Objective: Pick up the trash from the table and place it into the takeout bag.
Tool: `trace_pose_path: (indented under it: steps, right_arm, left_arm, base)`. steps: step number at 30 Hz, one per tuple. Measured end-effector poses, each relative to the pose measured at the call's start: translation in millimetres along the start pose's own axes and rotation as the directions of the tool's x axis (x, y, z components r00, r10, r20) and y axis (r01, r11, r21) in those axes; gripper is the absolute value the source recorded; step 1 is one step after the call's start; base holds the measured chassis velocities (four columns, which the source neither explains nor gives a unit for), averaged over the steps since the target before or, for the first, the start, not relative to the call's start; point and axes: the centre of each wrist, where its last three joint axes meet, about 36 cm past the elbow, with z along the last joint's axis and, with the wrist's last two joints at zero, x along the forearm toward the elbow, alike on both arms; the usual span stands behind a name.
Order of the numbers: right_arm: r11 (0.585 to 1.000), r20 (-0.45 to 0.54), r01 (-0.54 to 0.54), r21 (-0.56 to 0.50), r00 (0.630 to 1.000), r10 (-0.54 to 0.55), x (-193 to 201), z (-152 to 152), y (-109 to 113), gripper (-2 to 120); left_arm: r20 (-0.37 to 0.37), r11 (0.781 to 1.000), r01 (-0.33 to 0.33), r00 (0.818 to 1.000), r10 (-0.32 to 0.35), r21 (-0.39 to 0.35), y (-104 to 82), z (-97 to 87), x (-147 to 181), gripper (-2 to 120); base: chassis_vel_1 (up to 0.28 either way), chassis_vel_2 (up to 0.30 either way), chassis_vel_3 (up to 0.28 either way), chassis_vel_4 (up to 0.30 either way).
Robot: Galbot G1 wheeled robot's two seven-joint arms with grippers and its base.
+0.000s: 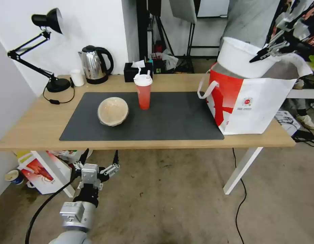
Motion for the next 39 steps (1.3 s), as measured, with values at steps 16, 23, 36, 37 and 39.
trace_pose_path:
  steps: [16, 23, 36, 37, 39]
  right_arm:
    - [1.000, -0.049, -0.018, 0.017, 0.999, 0.018, -4.4, 8.0, -0.9, 22]
    - [1.000, -0.045, -0.018, 0.023, 0.999, 0.019, -5.1, 3.2, -2.4, 47]
    - [0.998, 0.084, -0.056, -0.002, 0.995, 0.056, -10.3, -10.6, 7.3, 98]
    - [0.996, 0.131, -0.086, -0.007, 0.988, 0.086, -13.2, -15.1, 14.6, 100]
    - [0.991, 0.207, -0.129, -0.022, 0.969, 0.131, -19.2, -23.8, 28.8, 100]
  left_arm:
    - [0.000, 1.000, 0.000, 1.000, 0.000, 0.000, 0.0, 0.0, 0.0, 100]
    - [0.000, 1.000, 0.000, 1.000, 0.000, 0.000, 0.0, 0.0, 0.0, 100]
    - [0.000, 1.000, 0.000, 1.000, 0.000, 0.000, 0.0, 0.0, 0.0, 100]
    - [0.000, 1.000, 0.000, 1.000, 0.000, 0.000, 0.0, 0.0, 0.0, 100]
    - [0.000, 1.000, 0.000, 1.000, 0.000, 0.000, 0.0, 0.0, 0.0, 100]
  base:
    - [0.000, 0.000, 0.000, 0.000]
    - [0.000, 0.000, 0.000, 0.000]
    - [0.000, 0.000, 0.000, 0.000]
    - [0.000, 0.000, 0.000, 0.000]
    - [0.000, 0.000, 0.000, 0.000]
